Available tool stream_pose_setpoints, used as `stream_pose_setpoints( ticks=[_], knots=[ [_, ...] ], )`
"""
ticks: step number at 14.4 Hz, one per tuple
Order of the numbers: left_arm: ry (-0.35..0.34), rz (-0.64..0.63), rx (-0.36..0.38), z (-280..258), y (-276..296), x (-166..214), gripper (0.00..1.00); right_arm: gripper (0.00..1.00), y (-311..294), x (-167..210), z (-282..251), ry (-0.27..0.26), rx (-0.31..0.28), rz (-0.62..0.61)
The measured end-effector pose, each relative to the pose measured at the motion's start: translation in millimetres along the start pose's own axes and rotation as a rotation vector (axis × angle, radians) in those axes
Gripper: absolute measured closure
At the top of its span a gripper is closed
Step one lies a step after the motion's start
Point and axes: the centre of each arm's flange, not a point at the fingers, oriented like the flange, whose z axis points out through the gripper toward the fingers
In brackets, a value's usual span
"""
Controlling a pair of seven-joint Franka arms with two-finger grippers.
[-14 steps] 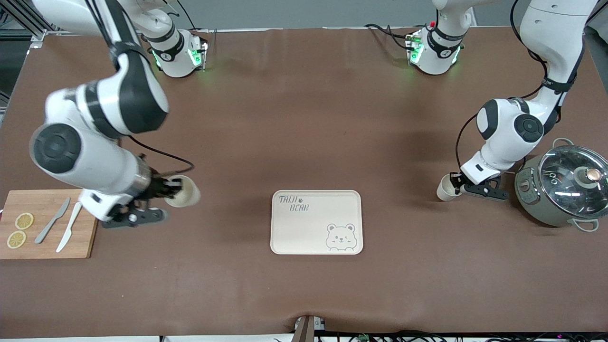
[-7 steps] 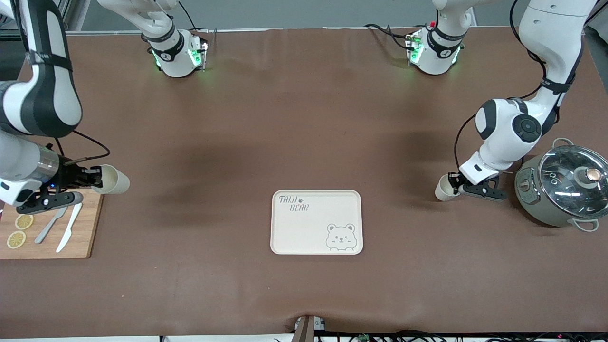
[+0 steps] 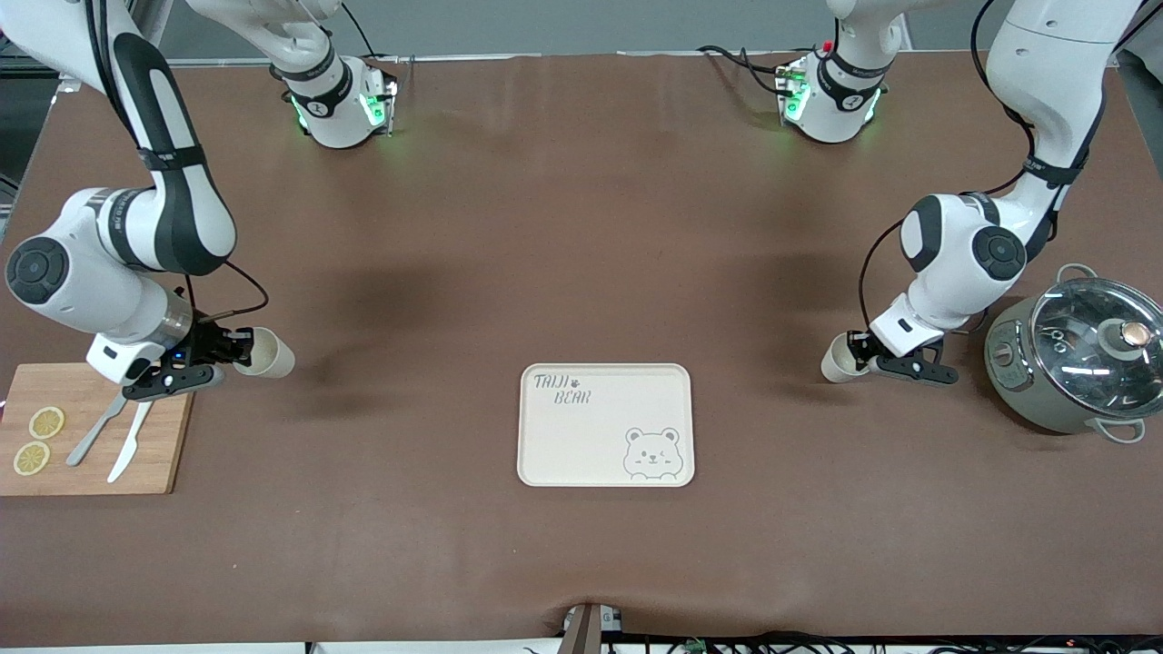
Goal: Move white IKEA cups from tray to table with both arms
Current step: 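Lower the cup beside the pot and open the left gripper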
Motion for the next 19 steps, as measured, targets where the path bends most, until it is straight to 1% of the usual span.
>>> stream_pose_setpoints(
  ticks=[1, 3, 4, 7, 8, 10, 11, 13, 19],
  knots=[
    [0.000, 0.000, 0.000, 0.3, -0.1, 0.0, 0.92, 0.97, -0.7, -1.4, 3.2, -0.001, 0.001, 0.000],
    [-0.010, -0.001, -0.005, 5.8, 0.4, -1.9, 0.72, 0.97, -1.9, -2.8, 9.2, -0.001, 0.001, -0.001],
    [-0.013, -0.001, -0.007, 8.0, 0.6, -2.5, 0.61, 0.97, -2.8, -3.0, 12.8, -0.001, 0.001, -0.003],
    [-0.012, -0.010, -0.007, 8.3, 0.4, -1.0, 0.33, 0.97, -4.6, -1.0, 27.3, 0.003, 0.002, -0.003],
    [-0.015, -0.014, -0.008, 7.7, 0.1, -0.2, 0.22, 0.97, -5.0, 0.1, 32.7, 0.006, 0.001, -0.003],
    [-0.041, -0.019, -0.009, 4.0, -1.0, 0.8, 0.04, 0.97, -6.9, 2.4, 42.7, 0.011, 0.000, -0.006],
    [-0.056, -0.019, -0.007, -1.4, -1.7, 2.2, 0.00, 0.97, -7.9, 3.4, 47.1, 0.014, -0.001, -0.008],
    [-0.083, -0.017, -0.001, -17.9, -2.5, 5.9, 0.00, 0.97, -8.3, 4.9, 55.6, 0.020, -0.004, -0.009],
    [-0.137, -0.014, 0.015, -60.8, -3.2, 16.1, 0.00, 0.97, -14.2, 9.4, 80.8, 0.055, -0.019, -0.021]
  ],
)
